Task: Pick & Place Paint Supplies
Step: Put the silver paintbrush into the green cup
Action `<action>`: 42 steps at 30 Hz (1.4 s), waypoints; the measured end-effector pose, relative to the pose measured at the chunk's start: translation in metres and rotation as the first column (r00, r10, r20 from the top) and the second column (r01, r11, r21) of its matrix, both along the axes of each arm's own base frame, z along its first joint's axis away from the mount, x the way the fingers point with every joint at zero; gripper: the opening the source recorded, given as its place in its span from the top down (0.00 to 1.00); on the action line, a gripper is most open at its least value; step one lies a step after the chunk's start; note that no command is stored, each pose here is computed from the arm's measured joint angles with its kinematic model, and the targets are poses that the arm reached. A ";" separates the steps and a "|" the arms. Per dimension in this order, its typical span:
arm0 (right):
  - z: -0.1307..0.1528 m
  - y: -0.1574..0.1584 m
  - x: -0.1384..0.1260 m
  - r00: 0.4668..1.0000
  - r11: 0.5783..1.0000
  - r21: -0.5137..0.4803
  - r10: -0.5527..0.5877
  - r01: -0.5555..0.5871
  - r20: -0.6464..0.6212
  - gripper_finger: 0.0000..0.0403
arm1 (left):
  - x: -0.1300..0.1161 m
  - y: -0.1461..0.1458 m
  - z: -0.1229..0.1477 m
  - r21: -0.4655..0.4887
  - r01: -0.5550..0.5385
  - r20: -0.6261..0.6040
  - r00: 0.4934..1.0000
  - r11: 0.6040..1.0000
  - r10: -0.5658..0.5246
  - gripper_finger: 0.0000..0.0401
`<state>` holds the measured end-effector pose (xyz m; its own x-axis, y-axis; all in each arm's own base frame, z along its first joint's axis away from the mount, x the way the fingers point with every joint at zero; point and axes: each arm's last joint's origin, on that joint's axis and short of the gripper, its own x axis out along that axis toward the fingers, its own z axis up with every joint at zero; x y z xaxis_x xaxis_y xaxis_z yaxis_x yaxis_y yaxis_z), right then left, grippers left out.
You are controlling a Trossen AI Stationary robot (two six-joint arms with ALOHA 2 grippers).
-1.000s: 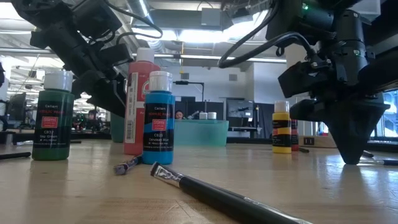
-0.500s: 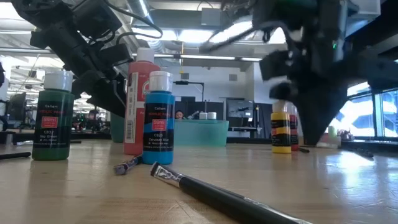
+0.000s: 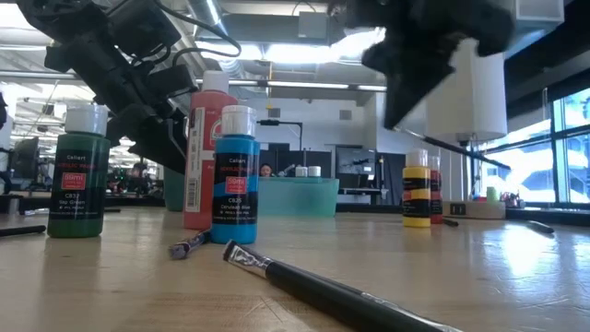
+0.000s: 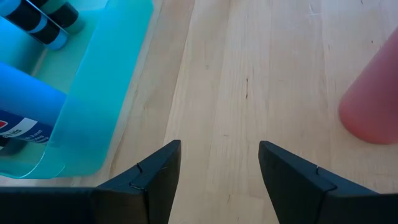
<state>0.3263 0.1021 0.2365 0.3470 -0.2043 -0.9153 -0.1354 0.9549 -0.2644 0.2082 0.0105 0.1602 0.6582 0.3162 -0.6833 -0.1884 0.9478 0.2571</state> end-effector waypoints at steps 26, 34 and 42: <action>0.054 -0.030 0.057 0.845 0.976 -0.210 0.073 0.048 0.530 1.00 | 0.010 -0.006 0.038 0.057 0.032 0.126 0.991 0.998 -0.039 0.47; 0.058 -0.037 0.061 0.823 0.972 -0.231 0.087 0.054 0.561 1.00 | -0.018 -0.015 0.115 0.266 -0.091 0.220 0.975 0.960 0.032 0.47; 0.079 -0.016 0.071 0.648 0.979 -0.163 0.202 -0.120 0.734 1.00 | -0.040 -0.033 0.146 0.070 0.265 0.426 0.864 0.962 -0.269 0.47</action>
